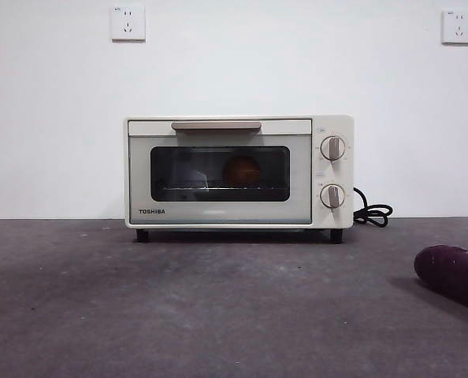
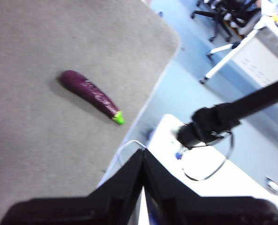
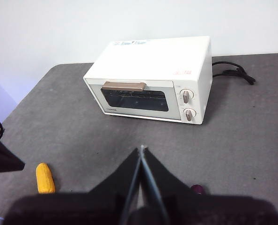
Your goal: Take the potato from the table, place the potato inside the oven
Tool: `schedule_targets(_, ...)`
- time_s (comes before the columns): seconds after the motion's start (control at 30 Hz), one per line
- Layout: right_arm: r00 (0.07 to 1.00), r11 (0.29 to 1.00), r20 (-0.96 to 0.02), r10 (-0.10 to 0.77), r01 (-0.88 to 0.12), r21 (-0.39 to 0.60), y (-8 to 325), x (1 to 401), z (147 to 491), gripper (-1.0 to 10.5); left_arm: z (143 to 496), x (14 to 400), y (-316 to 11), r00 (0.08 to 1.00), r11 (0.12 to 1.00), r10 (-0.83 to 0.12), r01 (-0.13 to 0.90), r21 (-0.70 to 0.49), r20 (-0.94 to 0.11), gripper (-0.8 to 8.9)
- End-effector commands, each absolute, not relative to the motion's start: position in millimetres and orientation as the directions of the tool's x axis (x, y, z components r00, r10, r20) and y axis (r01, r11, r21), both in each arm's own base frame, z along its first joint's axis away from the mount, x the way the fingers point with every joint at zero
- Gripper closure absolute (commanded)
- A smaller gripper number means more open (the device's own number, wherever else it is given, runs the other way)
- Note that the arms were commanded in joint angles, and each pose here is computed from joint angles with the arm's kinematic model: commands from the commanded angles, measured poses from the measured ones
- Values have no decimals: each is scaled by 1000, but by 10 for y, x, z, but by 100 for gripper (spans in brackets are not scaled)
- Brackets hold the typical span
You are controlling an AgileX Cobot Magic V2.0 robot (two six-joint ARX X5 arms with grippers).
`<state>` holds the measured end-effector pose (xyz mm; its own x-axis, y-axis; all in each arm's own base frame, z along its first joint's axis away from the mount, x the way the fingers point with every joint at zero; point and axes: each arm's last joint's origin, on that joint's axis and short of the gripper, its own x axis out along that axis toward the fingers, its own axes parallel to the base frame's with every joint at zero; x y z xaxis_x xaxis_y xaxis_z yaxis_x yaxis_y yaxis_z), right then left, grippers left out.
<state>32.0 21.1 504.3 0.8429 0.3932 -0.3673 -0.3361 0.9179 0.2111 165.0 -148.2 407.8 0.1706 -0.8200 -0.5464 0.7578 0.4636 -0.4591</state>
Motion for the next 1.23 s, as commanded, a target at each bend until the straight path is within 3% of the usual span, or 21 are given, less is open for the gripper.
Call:
schedule_targets(0.03,837,922,-390,384,-331,200,217,324,5014,945,4072,1724,-1424,268,515,-778,791,-331,-569,818)
schedule_targets(0.23,837,922,-390,385,-331,200,216,323,5014,945,4062,1886,-1273,498,561,-614,821,106,-612,818)
schedule_targets(0.33,837,922,-390,385,-331,200,217,324,5015,945,4137,1919,-1105,560,569,-605,801,184,-567,818)
schedule_targets(0.47,837,922,-390,385,-331,200,217,324,5015,945,4289,1846,-810,654,642,-590,736,215,-473,818)
schedule_targets(0.7,837,922,-390,385,-331,200,217,324,5015,945,4318,1585,-180,889,844,-366,442,304,-277,818)
schedule_targets(0.83,837,922,-390,385,-331,200,217,324,5015,945,4044,1497,56,944,904,-217,291,313,-250,818)
schedule_targets(0.93,837,922,-390,384,-331,200,217,324,5014,945,3754,1506,203,950,946,-129,204,253,-285,818)
schedule_targets(1.1,837,922,-390,385,-331,200,217,324,5015,945,3253,1555,276,947,977,-93,147,156,-308,818)
schedule_targets(1.23,837,922,-390,384,-331,200,217,324,5014,945,2876,1536,261,960,978,-96,140,155,-261,818)
